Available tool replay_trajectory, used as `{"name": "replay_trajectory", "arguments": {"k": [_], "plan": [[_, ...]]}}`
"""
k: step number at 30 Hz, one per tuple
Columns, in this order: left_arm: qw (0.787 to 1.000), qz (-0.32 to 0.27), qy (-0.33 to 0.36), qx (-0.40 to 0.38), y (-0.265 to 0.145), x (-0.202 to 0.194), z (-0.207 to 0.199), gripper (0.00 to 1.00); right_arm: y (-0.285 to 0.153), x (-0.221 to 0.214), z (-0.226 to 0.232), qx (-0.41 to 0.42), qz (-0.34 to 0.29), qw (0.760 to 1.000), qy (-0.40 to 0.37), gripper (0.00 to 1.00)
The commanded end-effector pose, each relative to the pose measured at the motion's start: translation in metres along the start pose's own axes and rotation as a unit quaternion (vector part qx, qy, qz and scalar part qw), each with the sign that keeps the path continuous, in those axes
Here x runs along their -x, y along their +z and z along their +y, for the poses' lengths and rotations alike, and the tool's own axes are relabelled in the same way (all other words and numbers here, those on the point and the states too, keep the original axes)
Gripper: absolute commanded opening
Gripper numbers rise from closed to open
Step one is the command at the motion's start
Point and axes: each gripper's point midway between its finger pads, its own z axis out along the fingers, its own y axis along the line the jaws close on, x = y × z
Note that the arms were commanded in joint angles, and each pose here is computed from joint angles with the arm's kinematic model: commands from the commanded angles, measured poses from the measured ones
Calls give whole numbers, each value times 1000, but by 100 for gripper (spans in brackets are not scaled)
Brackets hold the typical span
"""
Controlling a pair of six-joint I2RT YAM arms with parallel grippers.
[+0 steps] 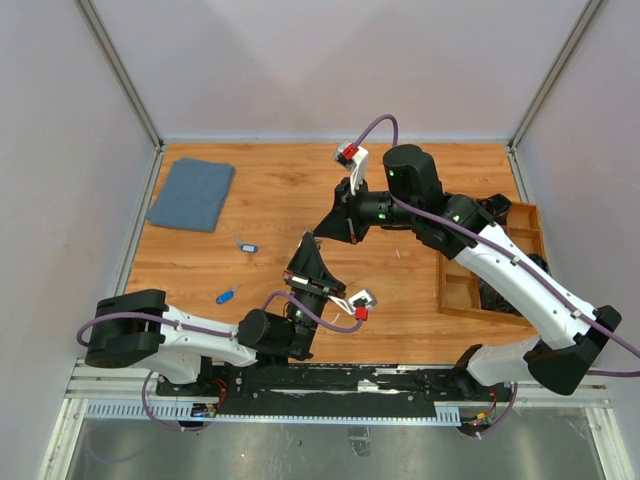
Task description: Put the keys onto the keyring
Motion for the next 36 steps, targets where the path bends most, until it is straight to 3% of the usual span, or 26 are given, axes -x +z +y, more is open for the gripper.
{"name": "replay_trajectory", "arguments": {"k": [1, 5, 11, 20, 23, 27, 32, 36], "plan": [[995, -2, -87, 51, -3, -8, 29, 1, -6, 12, 1, -3, -17, 1000, -8, 1], [994, -2, -93, 52, -3, -9, 31, 2, -10, 15, 2, -3, -22, 1000, -10, 1], [992, 2, -118, 53, -3, -9, 33, 37, -16, 23, 2, -14, -36, 999, -17, 0], [981, 10, -192, 34, -16, -14, 31, 64, -36, 35, -17, -93, -67, 992, -49, 1], [963, 20, -268, 35, -20, -22, 44, 83, -46, 36, -28, -130, -76, 986, -68, 0], [933, 12, -359, 0, -19, -23, 52, 98, -57, 35, -36, -162, -90, 979, -89, 1], [864, -29, -499, -65, -15, -16, 63, 100, -71, 31, -42, -189, -96, 971, -113, 1], [847, -16, -526, -76, 0, -33, 67, 100, -76, 23, -45, -196, -94, 967, -134, 1]]}}
